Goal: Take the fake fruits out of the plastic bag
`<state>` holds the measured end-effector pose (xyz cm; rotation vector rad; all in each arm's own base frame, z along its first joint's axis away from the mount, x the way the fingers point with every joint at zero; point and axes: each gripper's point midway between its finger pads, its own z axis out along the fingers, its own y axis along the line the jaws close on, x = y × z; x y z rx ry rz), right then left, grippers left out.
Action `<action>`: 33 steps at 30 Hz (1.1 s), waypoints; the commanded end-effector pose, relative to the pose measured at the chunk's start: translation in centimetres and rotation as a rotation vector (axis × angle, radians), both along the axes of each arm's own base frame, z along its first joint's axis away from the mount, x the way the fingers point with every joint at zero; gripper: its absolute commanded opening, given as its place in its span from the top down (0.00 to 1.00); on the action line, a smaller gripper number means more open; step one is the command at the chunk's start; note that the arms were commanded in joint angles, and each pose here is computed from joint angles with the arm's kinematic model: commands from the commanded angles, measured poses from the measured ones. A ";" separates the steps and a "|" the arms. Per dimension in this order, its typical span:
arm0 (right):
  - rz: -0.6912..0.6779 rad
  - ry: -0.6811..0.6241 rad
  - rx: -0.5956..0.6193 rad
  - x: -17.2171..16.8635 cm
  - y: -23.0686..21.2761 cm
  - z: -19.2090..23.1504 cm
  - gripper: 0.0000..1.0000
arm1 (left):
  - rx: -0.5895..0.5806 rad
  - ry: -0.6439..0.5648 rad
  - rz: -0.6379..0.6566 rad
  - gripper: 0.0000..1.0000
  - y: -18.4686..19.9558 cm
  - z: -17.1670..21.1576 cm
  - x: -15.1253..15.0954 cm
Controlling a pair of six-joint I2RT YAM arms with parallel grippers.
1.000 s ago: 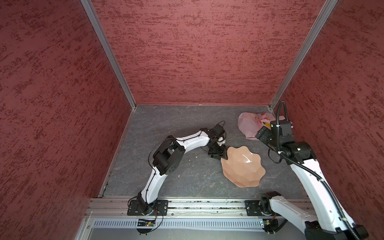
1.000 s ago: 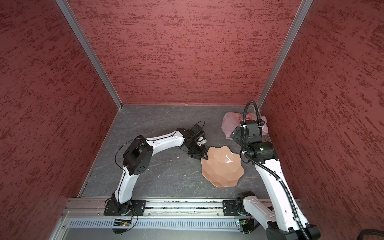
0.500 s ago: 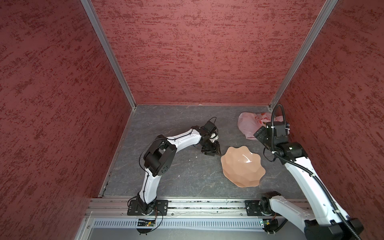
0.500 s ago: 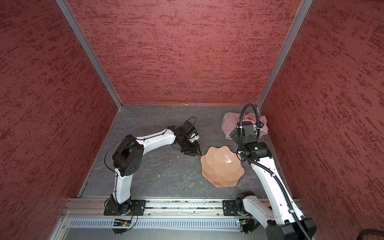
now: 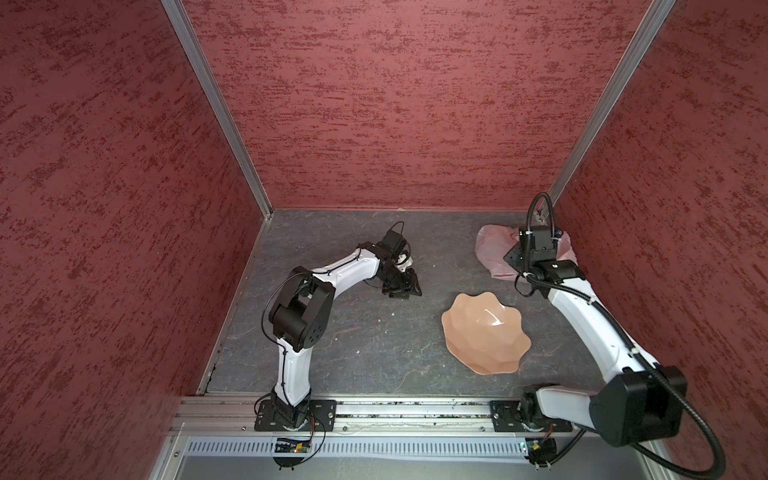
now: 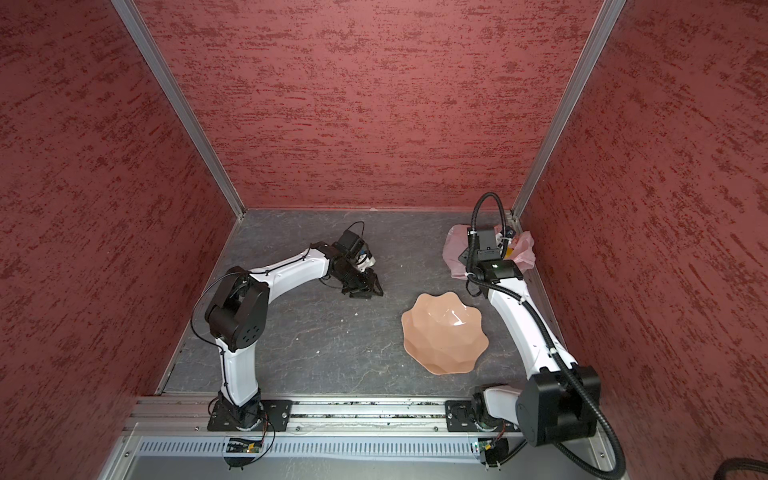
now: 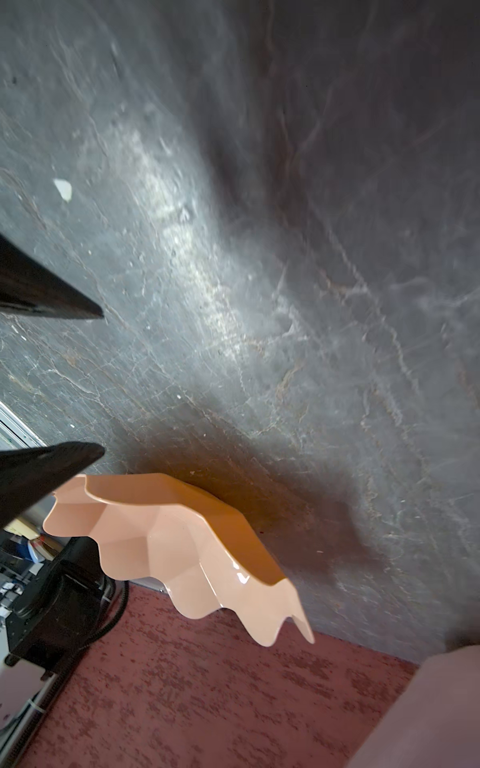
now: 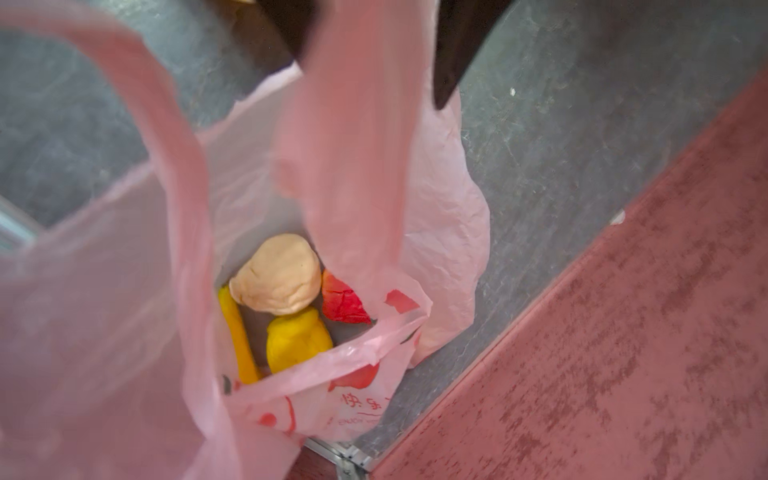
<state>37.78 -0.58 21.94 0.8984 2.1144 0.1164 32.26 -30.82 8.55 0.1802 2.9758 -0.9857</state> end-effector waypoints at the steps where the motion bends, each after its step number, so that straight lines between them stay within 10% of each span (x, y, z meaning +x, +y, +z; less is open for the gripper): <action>1: 0.110 -0.103 0.020 4.2 1.9 3.0 0.80 | -0.029 -0.055 0.045 0.47 1.5 1.1 1.7; 18: 0.908 0.007 -0.045 17.9 22.4 4.3 1.00 | -0.123 -0.102 0.230 0.34 7.7 2.4 4.3; 33: 1.187 -0.028 0.002 11.0 36.6 4.8 0.95 | -0.237 -0.268 0.304 0.28 11.3 7.7 4.6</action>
